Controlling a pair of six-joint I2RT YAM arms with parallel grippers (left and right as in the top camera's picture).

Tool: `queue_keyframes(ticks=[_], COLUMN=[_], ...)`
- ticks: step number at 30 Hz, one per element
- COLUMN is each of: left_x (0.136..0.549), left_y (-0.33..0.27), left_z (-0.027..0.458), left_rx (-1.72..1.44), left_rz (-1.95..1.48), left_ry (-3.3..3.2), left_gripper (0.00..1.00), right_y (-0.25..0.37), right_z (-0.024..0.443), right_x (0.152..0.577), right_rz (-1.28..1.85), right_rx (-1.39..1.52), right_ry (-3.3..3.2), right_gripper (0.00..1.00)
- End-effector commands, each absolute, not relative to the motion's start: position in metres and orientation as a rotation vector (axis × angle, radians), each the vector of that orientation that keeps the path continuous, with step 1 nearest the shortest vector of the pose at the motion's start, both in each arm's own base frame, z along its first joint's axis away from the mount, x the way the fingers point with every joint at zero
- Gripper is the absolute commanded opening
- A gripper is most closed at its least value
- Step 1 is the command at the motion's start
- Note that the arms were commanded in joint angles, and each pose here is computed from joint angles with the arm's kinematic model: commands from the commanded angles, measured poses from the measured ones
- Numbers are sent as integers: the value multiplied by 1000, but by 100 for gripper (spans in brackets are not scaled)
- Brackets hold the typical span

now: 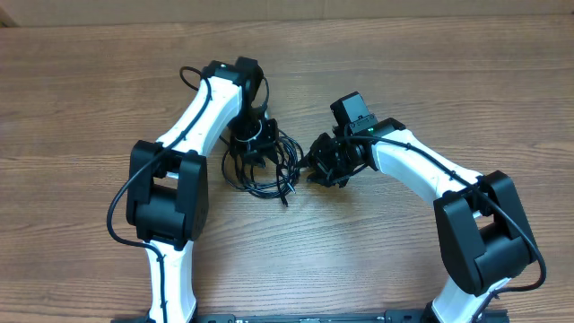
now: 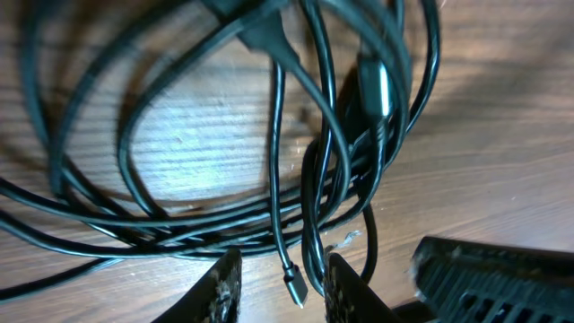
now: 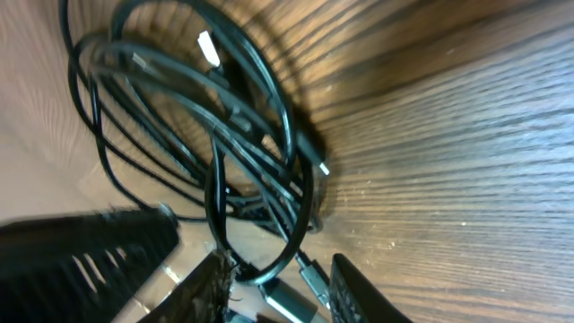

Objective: Untangle cables

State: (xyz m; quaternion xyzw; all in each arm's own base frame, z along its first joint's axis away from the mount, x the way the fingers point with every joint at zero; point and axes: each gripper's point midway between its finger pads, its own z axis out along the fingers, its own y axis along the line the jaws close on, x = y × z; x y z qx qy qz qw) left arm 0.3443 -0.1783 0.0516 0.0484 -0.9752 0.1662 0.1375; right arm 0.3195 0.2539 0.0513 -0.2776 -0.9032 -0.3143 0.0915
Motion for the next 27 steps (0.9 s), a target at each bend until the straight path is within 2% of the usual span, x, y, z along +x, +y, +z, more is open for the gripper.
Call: queue_keyframes(ticks=[1, 5, 12, 20, 24, 27], left_x=[335, 333, 347, 344, 345, 349], left_y=[-184, -187, -182, -190, -191, -192], left_z=[51, 51, 42, 24, 23, 23], left_rx=[149, 151, 326, 327, 322, 320], left_rz=[495, 509, 438, 448, 453, 465], left_ry=[-2792, -2780, -2828, -2843, -2848, -2862], left_gripper=[31, 31, 32, 32, 31, 25], right_y=[248, 246, 260, 274, 275, 275], right_z=[47, 41, 30, 33, 33, 33], right_x=[321, 317, 315, 308, 307, 307], right_rz=[-880, -861, -927, -947, -951, -952], right_rx=[-907, -943, -952, -898, -893, -893], right_ry=[-2704, -2681, -2688, -2692, -2686, -2685], right_gripper=[30, 25, 24, 24, 16, 8])
